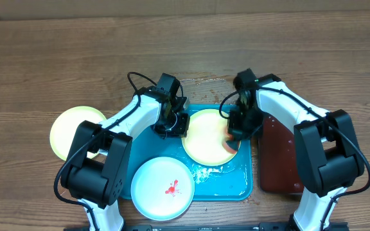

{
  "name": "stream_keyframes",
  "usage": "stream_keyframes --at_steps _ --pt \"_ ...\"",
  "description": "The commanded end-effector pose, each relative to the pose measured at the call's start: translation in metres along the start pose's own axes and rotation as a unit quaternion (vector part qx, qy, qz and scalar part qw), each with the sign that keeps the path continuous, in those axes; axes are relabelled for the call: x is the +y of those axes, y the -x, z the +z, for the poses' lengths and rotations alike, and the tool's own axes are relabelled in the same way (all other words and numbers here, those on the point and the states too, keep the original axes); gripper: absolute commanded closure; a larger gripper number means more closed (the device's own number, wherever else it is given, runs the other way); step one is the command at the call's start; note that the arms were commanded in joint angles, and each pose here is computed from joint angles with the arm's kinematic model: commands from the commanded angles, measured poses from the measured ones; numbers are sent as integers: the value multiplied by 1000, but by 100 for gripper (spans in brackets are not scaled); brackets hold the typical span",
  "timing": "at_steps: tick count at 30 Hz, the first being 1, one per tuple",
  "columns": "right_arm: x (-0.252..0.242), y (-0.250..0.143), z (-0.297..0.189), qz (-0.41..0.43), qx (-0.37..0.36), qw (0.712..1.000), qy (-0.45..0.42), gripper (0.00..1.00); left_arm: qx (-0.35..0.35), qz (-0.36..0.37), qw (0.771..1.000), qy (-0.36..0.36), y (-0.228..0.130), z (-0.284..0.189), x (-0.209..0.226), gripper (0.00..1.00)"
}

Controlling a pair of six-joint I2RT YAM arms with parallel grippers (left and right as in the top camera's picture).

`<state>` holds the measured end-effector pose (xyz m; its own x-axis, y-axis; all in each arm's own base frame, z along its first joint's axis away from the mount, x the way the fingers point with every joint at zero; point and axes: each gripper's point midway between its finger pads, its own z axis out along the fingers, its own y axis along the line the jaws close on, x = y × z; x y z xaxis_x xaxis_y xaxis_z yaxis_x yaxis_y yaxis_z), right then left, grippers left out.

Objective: Clean dirty plates on tray and stack at the side
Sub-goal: 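Scrub the yellow plate with the sponge while the left gripper holds it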

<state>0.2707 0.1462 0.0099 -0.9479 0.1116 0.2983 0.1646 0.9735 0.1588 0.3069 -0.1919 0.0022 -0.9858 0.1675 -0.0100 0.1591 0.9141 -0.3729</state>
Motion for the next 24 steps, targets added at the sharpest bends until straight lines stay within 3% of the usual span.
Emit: stream_keyframes --at_steps 1,4,10,19,24 --pt "-3 -21 9 -67 50 996 3 96 2 -12 999 47 -2 5 22 96" --pt "22 -36 9 -113 77 989 62 96 1 -12 999 47 -2 5 21 96" --pt "68 -32 11 -156 53 976 143 96 3 -12 999 47 -2 5 21 96" --pt "88 7 45 -109 14 981 158 96 5 -13 999 47 -3 5 22 96" --pt "76 37 51 -69 -27 987 141 96 8 -14 999 48 -5 5 22 96"
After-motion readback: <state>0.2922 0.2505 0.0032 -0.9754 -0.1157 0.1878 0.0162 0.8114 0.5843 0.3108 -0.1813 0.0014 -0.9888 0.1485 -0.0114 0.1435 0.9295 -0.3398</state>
